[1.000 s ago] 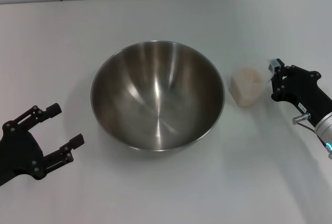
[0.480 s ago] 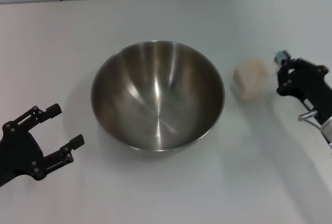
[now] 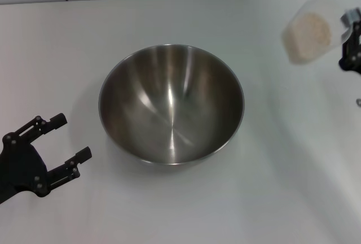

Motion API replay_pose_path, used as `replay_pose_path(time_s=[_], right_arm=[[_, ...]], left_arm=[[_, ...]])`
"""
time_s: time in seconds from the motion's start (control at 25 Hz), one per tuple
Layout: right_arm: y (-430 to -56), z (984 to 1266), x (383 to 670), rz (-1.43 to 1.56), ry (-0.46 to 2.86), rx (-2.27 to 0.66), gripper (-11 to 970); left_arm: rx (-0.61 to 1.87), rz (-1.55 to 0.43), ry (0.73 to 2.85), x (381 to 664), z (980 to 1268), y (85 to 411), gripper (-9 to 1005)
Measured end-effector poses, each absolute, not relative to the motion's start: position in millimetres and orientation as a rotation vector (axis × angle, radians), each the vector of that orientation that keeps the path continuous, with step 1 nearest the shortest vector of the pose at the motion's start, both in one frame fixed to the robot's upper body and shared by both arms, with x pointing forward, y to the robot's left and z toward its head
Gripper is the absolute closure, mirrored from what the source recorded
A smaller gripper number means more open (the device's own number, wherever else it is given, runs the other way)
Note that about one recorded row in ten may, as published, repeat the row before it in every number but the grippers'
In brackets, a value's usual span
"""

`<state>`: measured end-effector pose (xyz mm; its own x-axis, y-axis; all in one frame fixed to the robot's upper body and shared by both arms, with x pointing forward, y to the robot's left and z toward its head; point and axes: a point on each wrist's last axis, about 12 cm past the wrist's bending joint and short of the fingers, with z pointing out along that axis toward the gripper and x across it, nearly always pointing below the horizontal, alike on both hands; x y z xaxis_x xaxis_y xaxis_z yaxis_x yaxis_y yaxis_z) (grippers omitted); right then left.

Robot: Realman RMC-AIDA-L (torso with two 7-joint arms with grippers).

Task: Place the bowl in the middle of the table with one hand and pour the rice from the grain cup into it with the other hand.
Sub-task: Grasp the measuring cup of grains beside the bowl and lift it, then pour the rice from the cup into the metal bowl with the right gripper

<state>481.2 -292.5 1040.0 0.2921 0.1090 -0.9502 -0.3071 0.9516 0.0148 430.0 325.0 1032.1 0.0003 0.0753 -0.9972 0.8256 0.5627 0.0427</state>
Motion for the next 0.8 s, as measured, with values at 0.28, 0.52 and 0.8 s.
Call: replay_pose_path(time_s=[0.28, 0.52, 0.8], right_arm=[[-295, 1047, 488, 0.290, 1.217, -0.196, 942], [-290, 1050, 496, 0.315, 1.208, -0.217, 942], [-257, 1057, 525, 0.461, 1.242, -0.359, 942]], left_arm=[[0.814, -0.710, 1.468, 430, 1032, 324, 211], [0.814, -0.709, 1.469, 430, 1032, 324, 211], [0.815, -0.708, 1.467, 431, 1031, 323, 211]])
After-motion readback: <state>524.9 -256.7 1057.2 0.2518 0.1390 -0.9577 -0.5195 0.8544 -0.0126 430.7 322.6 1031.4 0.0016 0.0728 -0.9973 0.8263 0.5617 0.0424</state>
